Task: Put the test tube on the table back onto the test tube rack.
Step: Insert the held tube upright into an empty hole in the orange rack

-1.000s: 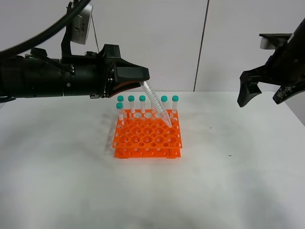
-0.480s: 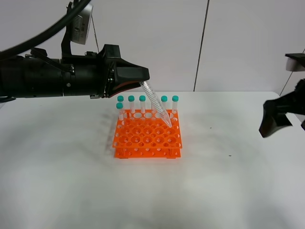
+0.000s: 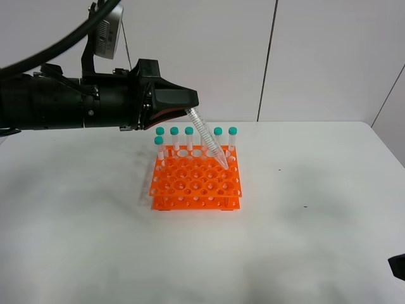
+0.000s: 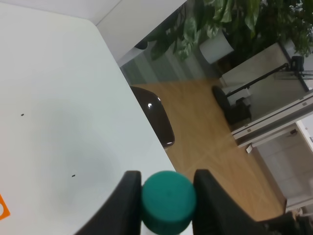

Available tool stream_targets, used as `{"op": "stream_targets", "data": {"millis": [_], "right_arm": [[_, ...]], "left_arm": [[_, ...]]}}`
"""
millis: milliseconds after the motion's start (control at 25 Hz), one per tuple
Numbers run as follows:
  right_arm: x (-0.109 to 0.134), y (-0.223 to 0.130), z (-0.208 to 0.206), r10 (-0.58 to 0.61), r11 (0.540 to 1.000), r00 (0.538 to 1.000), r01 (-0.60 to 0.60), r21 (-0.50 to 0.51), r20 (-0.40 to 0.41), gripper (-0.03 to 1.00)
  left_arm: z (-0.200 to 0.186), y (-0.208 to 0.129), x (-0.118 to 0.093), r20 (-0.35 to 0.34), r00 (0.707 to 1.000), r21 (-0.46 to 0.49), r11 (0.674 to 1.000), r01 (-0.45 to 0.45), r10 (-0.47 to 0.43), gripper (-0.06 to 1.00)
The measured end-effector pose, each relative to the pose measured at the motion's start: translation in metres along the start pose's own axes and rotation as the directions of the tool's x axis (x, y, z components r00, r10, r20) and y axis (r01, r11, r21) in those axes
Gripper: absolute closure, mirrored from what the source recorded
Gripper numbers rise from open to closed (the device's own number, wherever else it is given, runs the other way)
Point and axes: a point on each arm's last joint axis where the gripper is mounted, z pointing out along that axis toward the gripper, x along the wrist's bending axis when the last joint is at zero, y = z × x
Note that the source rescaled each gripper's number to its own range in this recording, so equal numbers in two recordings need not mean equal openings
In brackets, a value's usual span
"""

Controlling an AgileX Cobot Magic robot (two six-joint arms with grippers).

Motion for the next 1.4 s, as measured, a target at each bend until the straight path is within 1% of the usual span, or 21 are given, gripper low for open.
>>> {"op": "stream_targets", "data": {"millis": [80,200,320,480,600,1240,1320,1400], "right_arm": [[0.000,-0.015,-0.007,-0.004,0.992,1.000,0.004,-0.129,0.001,-0.03],[0.002,-0.031,-0.023,-0.010,0.954,1.000,0.010,-0.299,0.001,-0.03],[0.002,-0.044,-0.035,-0.015,0.912,1.000,0.015,-0.410,0.004,-0.03],[0.003,-0.058,-0.045,-0.020,0.859,1.000,0.021,-0.511,0.008,-0.03],[0.002,-0.062,-0.047,-0.021,0.844,1.000,0.026,-0.535,0.015,-0.03],[0.002,-0.062,-0.047,-0.020,0.844,1.000,0.026,-0.535,0.017,-0.03],[0.002,-0.062,-0.047,-0.020,0.844,1.000,0.026,-0.535,0.016,-0.03],[0.002,-0.062,-0.047,-0.020,0.844,1.000,0.026,-0.535,0.016,-0.03]], "left_arm": [[0.000,0.000,0.000,0.000,1.000,0.000,1.000,0.000,0.000,0.94],[0.000,0.000,0.000,0.002,1.000,0.001,1.000,0.000,0.000,0.94],[0.000,0.000,-0.001,0.007,1.000,0.003,1.000,0.000,0.000,0.94],[0.000,-0.001,-0.001,0.015,1.000,0.007,1.000,0.000,0.000,0.94],[0.000,-0.001,-0.002,0.018,1.000,0.009,1.000,-0.001,0.001,0.94],[-0.001,-0.001,-0.003,0.025,1.000,0.010,1.000,-0.005,0.005,0.94],[-0.005,0.001,-0.006,0.024,1.000,-0.006,1.000,-0.016,0.017,0.94],[-0.012,0.005,-0.011,0.006,0.999,-0.034,0.998,-0.045,0.046,0.94]]}}
